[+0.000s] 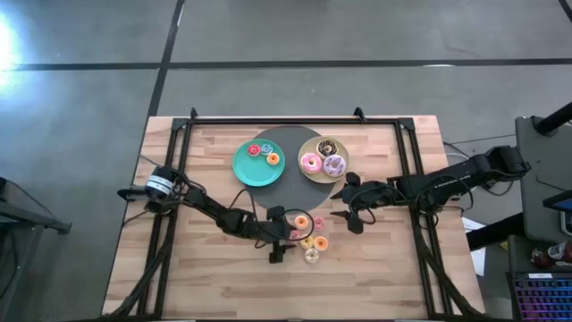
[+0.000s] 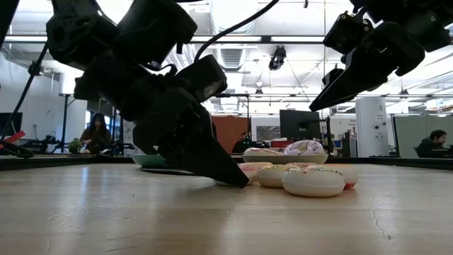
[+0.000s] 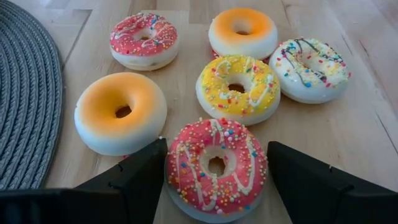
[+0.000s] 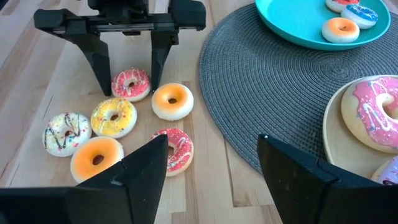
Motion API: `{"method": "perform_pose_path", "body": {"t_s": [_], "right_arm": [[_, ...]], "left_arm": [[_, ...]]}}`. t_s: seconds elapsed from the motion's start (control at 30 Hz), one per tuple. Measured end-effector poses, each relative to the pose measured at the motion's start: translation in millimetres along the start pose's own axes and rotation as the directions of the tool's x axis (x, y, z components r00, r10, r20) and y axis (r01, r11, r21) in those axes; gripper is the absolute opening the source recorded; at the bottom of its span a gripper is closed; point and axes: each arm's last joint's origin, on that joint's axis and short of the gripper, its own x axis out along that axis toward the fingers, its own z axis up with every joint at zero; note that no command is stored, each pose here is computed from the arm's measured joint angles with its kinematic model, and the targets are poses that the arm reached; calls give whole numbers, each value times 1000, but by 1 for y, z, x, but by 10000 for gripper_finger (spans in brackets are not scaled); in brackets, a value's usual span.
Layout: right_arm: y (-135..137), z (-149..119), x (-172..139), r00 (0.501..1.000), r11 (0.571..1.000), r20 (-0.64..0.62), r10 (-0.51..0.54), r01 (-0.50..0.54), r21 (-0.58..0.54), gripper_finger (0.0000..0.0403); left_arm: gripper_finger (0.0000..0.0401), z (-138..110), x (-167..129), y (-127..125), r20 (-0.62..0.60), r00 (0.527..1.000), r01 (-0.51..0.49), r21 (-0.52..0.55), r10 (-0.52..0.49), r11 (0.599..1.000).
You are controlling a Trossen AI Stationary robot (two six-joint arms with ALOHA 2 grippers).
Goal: Pick & Place donuts
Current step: Put the small left pink donut on the green plate
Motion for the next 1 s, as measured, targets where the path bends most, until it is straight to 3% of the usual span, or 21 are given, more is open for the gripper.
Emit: {"method": "perform_pose_path", "body": {"t_s": [0.6,1.0], "right_arm": [[0,0,0,1000,1000,0,0,0,0,237],[0,0,0,1000,1000,-2,0,0,0,237]], "left_arm": [[225,1,-1,1,-1,1000,-3,0,3,1000],[225,17,-31,6,-84,996,-30,43,33,999]]}}
